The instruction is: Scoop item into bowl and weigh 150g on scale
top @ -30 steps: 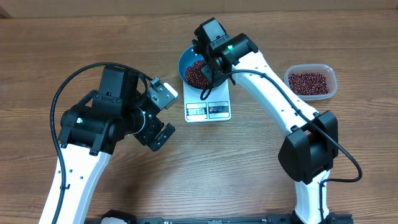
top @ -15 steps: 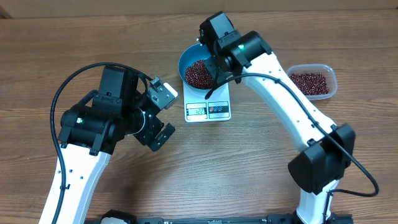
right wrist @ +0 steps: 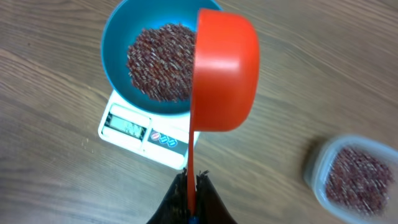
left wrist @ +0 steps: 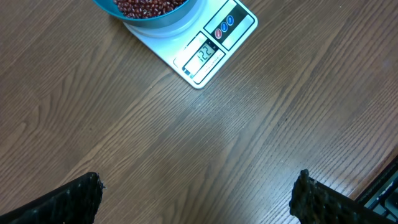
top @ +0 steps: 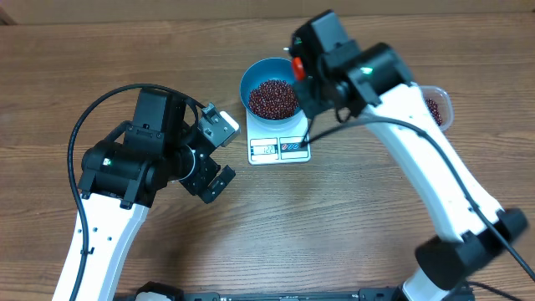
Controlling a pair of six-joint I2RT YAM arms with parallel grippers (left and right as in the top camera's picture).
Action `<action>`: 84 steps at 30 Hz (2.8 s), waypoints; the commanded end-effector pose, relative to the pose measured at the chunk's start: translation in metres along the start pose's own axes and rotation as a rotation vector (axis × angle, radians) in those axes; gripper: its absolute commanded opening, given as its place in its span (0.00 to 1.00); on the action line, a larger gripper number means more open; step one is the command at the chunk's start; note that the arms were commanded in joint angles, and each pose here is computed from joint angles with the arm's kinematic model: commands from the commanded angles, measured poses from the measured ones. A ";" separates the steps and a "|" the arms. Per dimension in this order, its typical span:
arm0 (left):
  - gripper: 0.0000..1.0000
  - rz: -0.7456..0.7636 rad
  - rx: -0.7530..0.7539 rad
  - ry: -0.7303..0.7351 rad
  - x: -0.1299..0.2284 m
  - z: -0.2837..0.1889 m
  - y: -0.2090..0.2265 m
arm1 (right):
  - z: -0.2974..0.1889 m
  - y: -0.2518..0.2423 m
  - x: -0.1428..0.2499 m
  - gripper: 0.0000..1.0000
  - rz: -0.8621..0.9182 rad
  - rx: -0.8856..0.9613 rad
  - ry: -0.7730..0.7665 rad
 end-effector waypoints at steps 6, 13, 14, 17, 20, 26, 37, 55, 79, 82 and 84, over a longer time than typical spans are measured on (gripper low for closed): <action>1.00 -0.015 0.016 -0.009 -0.001 0.002 -0.001 | -0.043 -0.083 0.013 0.04 0.162 0.143 0.022; 1.00 -0.015 0.016 -0.009 -0.001 0.002 -0.001 | -0.037 -0.158 0.018 0.04 0.342 0.239 0.048; 0.99 -0.015 0.016 -0.009 -0.001 0.002 -0.001 | -0.034 -0.165 0.019 0.04 0.363 0.242 0.052; 1.00 -0.015 0.016 -0.009 -0.001 0.002 -0.001 | -0.021 -0.182 0.027 0.04 0.416 0.237 0.079; 1.00 -0.015 0.016 -0.009 -0.001 0.002 -0.001 | 0.000 -0.195 0.038 0.04 0.452 0.242 0.116; 1.00 -0.015 0.016 -0.009 -0.001 0.002 -0.001 | 0.045 -0.215 0.068 0.04 0.497 0.266 0.183; 1.00 -0.015 0.016 -0.009 -0.001 0.002 -0.001 | 0.087 -0.248 0.094 0.04 0.536 0.302 0.204; 1.00 -0.015 0.016 -0.009 -0.001 0.002 -0.001 | 0.046 -0.246 0.069 0.04 0.564 0.295 0.220; 1.00 -0.015 0.016 -0.009 -0.001 0.002 -0.001 | 0.098 -0.252 0.083 0.04 0.628 0.308 0.341; 1.00 -0.015 0.016 -0.009 -0.001 0.002 -0.001 | 0.099 -0.252 0.081 0.04 0.628 0.307 0.333; 1.00 -0.015 0.016 -0.009 -0.001 0.002 -0.001 | 0.099 -0.252 0.081 0.04 0.628 0.307 0.334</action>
Point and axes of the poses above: each gripper's point midway between its finger pads, its own z axis out along the fingers, its own y axis along the line the jaws close on, x = y × z, the point moved 2 cm from there along -z, back along the fingers, and after that the axes turned 15 degrees about z, right-handed, at the moved point
